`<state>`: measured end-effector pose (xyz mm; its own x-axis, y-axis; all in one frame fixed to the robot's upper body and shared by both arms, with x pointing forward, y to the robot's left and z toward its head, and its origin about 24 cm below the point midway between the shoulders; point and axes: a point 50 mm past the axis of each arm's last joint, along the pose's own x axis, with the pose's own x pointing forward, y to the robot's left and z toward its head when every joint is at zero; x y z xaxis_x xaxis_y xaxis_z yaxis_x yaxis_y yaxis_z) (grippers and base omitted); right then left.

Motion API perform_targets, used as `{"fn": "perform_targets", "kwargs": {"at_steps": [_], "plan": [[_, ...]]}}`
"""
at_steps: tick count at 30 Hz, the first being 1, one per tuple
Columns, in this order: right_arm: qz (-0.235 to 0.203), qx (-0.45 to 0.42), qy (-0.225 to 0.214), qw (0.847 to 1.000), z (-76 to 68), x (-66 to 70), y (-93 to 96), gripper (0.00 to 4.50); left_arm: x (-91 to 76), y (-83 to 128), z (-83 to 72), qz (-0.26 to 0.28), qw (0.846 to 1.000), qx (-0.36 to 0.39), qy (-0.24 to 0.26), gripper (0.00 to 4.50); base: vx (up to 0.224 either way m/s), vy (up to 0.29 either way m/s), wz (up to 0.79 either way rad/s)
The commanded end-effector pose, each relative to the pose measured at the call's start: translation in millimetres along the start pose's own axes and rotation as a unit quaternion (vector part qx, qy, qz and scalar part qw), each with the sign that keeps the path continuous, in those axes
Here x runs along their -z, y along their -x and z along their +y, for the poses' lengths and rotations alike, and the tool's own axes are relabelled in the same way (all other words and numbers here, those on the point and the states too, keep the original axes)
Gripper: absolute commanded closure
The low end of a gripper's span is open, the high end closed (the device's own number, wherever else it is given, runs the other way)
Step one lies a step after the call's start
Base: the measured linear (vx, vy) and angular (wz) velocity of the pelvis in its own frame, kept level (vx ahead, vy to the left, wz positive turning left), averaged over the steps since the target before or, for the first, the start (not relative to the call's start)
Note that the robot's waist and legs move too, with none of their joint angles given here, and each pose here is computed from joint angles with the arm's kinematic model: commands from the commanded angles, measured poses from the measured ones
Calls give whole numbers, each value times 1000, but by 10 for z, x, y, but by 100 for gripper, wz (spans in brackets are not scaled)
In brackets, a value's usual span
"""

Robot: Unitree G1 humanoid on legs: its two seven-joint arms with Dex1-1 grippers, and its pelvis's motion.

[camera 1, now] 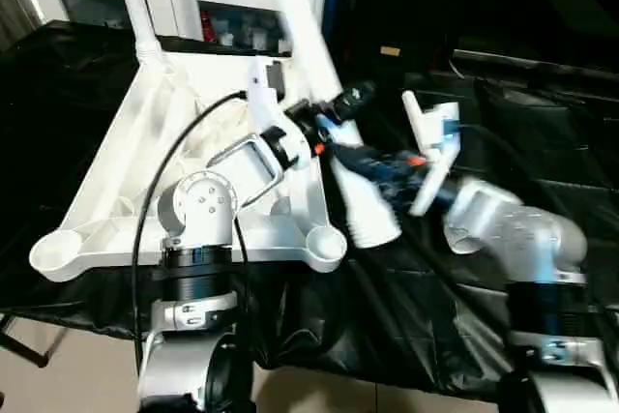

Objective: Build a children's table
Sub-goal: Pick table leg

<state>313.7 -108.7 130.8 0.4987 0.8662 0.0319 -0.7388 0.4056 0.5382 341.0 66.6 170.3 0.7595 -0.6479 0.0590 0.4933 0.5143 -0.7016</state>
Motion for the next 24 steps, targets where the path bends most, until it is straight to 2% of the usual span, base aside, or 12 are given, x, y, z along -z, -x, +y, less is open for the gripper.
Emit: {"fn": "perform_targets", "kwargs": {"at_steps": [1,5,12,15,17,24], "plan": [[-5,-9,29,1000,85,-80,-55,268,-47,-40,-105,-8,1000,7,-9,71,0,0,0],[-7,-4,33,999,107,-88,-109,268,-70,-34,-105,-21,1000,-4,-16,103,0,0,0],[-5,7,39,999,83,-93,-110,268,-112,-2,-105,-34,999,-1,-14,166,0,0,0],[-5,9,41,999,81,-96,-107,268,-114,3,-109,-35,999,1,-15,174,0,0,0],[-5,10,42,999,80,-96,-106,268,-115,3,-114,-36,999,4,-15,200,0,0,0],[-2,7,57,998,96,-110,-115,268,-146,18,-174,-40,998,33,-45,256,0,0,0]]}}
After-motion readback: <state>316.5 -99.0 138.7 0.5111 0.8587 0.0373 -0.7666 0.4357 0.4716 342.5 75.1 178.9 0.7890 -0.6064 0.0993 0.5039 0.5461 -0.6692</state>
